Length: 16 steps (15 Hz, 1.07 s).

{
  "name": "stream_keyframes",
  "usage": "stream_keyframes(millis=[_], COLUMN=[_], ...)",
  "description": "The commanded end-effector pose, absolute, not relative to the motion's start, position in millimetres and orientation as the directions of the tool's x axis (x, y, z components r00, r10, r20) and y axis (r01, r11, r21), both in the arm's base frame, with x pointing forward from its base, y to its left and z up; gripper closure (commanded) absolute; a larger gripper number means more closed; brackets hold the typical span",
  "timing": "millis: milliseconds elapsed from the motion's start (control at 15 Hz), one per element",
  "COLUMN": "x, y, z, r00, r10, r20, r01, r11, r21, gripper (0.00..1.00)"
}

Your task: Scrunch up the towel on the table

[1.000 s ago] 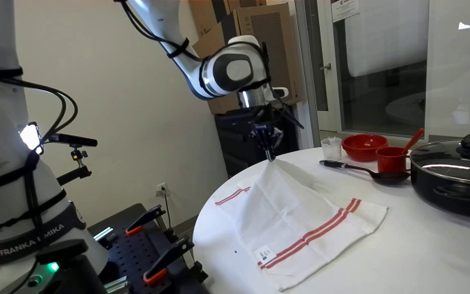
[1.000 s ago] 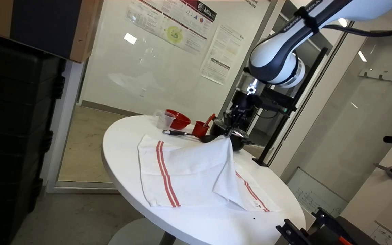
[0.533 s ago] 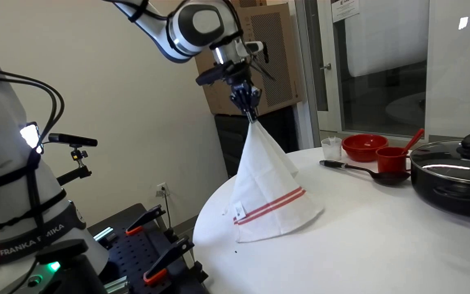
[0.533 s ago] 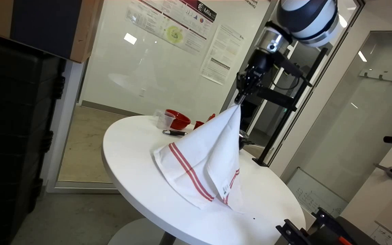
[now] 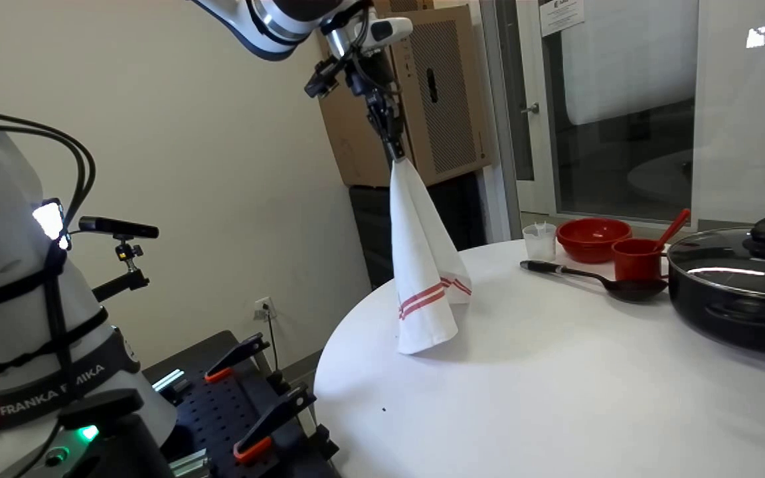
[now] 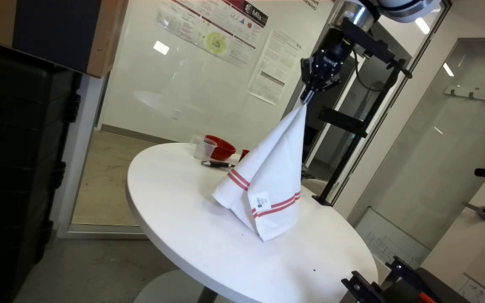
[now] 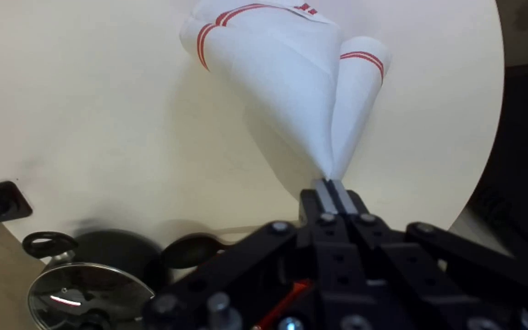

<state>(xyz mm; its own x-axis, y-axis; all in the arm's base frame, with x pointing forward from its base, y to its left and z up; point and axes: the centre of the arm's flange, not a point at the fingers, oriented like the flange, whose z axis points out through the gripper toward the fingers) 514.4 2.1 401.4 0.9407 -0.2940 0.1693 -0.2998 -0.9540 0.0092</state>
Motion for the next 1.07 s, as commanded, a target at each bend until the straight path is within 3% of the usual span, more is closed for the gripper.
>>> stream_keyframes(millis=[0, 400, 1000], x=[528.1, 554.7, 594.0], y=[2.1, -9.6, -15.7], z=[403.9, 376.0, 278.1], r00=[0.905, 0.739, 0.364], r10=[-0.404, -0.67, -0.909], r20=[0.136, 0.078, 0.202], r01=[-0.411, -0.668, -0.921], r11=[-0.911, -0.743, -0.383], r21=[0.027, -0.051, -0.065], gripper=[1.0, 1.0, 1.0])
